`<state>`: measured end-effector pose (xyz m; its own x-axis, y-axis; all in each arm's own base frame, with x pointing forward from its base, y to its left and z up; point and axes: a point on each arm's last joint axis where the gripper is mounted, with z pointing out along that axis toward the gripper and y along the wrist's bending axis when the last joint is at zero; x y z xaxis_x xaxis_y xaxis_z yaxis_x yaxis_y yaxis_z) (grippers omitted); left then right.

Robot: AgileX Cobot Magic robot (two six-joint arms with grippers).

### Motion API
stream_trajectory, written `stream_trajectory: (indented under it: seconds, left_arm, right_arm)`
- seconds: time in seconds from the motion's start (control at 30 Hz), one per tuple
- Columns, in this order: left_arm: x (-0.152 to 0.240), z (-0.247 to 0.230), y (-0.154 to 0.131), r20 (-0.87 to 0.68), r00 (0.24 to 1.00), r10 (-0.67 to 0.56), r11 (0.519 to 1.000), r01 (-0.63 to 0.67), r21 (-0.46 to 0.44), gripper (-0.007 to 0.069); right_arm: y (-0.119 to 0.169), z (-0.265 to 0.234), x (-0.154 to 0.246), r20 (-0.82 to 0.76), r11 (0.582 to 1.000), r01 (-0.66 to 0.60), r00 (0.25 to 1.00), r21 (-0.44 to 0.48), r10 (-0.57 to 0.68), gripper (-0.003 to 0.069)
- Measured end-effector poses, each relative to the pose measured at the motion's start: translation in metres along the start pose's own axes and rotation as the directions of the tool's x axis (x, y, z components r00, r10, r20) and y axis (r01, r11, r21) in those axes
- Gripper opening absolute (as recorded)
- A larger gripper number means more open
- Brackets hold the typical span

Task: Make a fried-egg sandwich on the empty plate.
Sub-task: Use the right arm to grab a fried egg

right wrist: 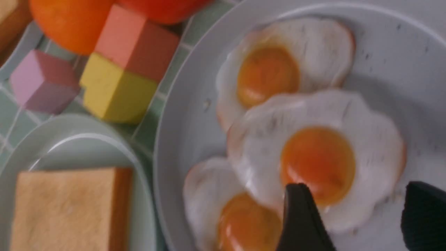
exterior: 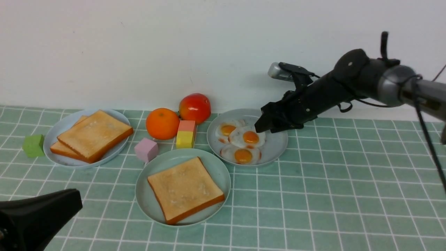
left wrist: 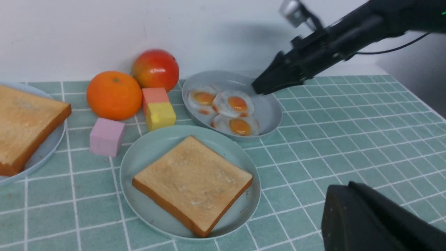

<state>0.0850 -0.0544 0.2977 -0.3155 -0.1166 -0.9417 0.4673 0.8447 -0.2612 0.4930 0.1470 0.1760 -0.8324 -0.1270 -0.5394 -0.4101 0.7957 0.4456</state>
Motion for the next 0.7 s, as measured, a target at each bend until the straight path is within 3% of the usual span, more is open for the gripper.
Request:
stream_trajectory:
  seconds: [0.7]
  left_arm:
    - [0.001, 0.000, -0.001, -0.004, 0.999, -0.045, 0.999, 0.045, 0.011, -0.0013]
  right_arm:
    - [-0.011, 0.019, 0.002, -0.001, 1.000, -0.010, 1.000, 0.004, 0.010, 0.0400]
